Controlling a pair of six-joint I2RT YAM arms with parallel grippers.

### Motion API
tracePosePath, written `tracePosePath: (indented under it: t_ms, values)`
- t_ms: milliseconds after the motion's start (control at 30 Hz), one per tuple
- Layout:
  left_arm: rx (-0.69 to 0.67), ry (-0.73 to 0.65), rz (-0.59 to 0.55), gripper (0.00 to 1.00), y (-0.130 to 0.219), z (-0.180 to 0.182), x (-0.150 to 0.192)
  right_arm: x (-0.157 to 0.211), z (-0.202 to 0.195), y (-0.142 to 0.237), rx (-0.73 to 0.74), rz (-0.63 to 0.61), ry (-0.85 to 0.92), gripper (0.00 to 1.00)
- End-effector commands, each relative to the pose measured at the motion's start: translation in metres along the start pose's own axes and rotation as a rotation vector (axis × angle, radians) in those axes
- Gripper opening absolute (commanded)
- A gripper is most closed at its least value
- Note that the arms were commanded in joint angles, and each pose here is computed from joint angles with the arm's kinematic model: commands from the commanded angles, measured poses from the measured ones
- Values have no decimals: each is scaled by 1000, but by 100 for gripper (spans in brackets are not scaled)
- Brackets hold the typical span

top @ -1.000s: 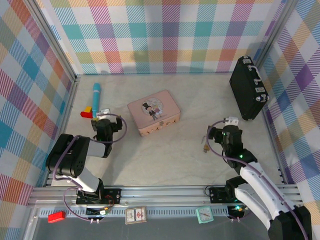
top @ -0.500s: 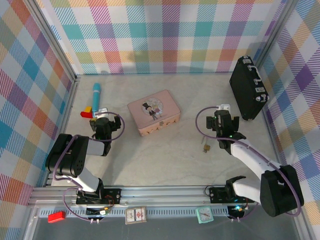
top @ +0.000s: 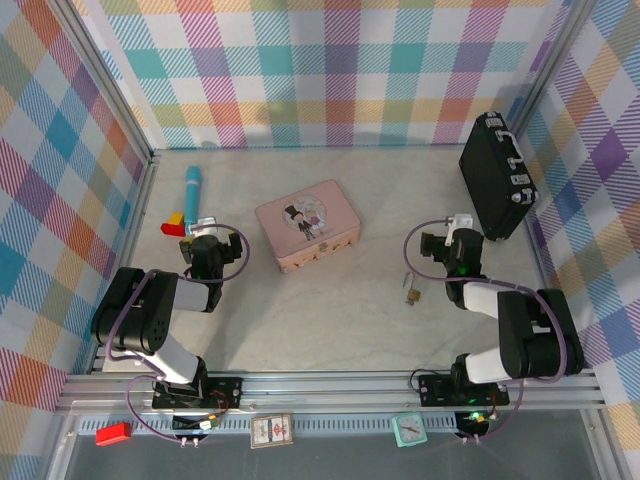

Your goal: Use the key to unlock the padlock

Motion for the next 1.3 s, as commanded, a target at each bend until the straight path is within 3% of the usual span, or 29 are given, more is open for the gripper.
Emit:
tracePosePath:
  t_ms: [0, 333, 1267]
  values:
    - [15, 25, -19, 100, 0, 0, -5, -8, 9, -6, -157, -97, 0, 99]
    - [14, 25, -18, 100, 0, 0, -5, -5, -3, -12, -51, -87, -61, 99]
    - [15, 25, -19, 100, 0, 0, -5, -6, -3, -12, -51, -86, -66, 99]
Point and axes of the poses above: each hand's point on the last joint's axis, 136 mm out from that joint toward the fingers, its own y axis back along the fingers, its own z axis along the line the jaws close on, x = y × z, the point moved 9 cm from there along y, back along the fingers, and after that the axes turned 2 degrees about y, right-handed, at the moved point
